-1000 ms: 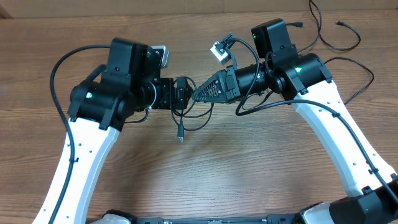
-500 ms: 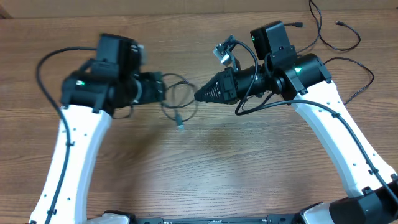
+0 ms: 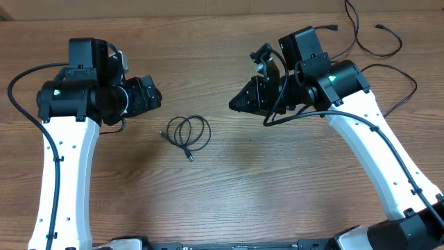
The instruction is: Untangle cables
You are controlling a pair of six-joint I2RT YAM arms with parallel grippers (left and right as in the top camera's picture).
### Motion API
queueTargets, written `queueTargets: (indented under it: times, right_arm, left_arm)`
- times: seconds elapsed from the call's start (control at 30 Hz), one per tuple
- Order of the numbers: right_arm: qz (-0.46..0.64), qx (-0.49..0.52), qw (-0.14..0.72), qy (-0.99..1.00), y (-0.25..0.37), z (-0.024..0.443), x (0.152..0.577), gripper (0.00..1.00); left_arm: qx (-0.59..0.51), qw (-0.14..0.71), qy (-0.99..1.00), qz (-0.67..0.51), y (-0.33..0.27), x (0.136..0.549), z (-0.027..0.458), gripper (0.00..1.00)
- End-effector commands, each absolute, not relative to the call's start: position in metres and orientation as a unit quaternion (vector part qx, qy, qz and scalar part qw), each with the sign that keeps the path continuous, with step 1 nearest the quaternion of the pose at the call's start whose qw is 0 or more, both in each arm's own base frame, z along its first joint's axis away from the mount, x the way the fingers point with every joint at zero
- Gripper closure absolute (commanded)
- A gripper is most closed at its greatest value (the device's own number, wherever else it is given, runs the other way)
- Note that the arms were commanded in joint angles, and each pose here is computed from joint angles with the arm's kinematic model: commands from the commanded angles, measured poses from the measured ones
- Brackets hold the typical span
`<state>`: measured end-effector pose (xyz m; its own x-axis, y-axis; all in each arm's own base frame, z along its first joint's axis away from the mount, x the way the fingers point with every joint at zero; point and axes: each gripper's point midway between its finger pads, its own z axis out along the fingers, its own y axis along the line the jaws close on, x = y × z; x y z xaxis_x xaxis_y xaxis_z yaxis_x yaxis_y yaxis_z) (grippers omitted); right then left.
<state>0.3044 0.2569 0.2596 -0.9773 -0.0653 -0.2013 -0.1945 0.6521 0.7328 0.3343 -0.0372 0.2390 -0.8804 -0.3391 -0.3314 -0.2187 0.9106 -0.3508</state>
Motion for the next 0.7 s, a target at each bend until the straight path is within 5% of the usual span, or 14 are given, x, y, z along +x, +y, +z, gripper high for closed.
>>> queueTargets:
  times: [0.0,0.2,0.3,0.67]
  right_arm:
    - [0.373,-0.059,0.118,0.918,0.246,0.264,0.315,0.78]
    - [0.349,-0.050,0.127,0.927,0.240,0.258,0.319,0.22]
    - [0.333,-0.041,0.137,0.932,0.235,0.255,0.324,0.04]
    - [0.327,-0.027,0.134,0.935,0.233,0.251,0.327,0.00]
  left_arm:
    - [-0.144,0.195,0.957,-0.158,-0.039,0.332,0.243,0.17]
    - [-0.174,0.125,0.970,-0.117,-0.031,0.313,0.211,0.19]
    - [-0.116,0.070,0.981,-0.140,-0.060,0.301,0.180,0.20]
    - [-0.066,0.028,0.987,-0.141,-0.134,0.310,0.112,0.35]
